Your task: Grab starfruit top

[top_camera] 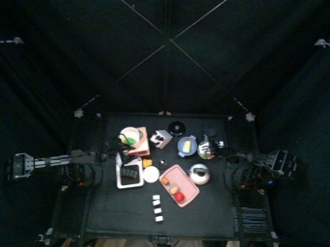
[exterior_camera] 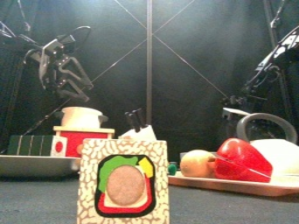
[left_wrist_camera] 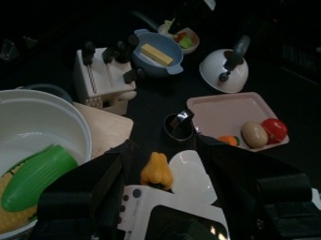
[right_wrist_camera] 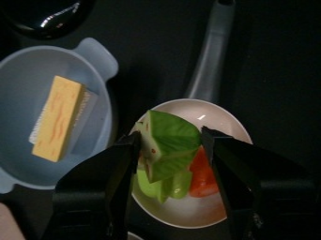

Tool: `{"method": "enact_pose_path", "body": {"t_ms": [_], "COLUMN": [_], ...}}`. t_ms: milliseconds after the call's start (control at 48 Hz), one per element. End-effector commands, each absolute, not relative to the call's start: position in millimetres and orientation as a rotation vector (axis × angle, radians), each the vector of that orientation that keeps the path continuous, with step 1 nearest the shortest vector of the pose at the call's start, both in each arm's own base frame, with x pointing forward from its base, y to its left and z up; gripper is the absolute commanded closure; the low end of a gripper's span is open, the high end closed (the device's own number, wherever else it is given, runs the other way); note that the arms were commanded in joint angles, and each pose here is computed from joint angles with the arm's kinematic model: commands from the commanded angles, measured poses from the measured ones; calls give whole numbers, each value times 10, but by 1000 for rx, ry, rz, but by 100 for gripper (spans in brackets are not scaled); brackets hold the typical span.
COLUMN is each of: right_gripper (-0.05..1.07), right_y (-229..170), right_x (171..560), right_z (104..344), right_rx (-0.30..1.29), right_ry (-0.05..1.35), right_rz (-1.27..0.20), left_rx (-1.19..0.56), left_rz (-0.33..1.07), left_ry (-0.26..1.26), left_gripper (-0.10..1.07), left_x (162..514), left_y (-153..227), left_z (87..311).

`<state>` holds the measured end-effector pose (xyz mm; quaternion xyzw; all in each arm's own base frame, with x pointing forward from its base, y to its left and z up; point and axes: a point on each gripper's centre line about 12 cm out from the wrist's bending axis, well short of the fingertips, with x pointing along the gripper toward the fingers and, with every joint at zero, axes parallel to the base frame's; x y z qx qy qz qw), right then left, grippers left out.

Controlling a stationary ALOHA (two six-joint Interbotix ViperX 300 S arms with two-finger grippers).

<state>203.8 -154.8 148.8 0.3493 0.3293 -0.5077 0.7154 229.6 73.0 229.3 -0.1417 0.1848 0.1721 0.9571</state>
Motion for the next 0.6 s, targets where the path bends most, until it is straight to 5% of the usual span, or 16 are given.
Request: {"method": "enact_pose_path", "body": {"t_ms": [0, 583], "right_gripper": [26, 26], "right_y": [-1538, -1456], "right_x": [2078, 2167], "right_z": [1610, 1648], "right_rx": [774, 767], "right_ry": [687, 684], "right_rz": [-1104, -1064], "left_rx": [-286, -286], "left_rz": [345, 345], "left_ry": [355, 355], "left_gripper": [7, 7], "left_x": [2317, 2317], "left_y": [737, 737], "left_z": [2351, 2351]}}
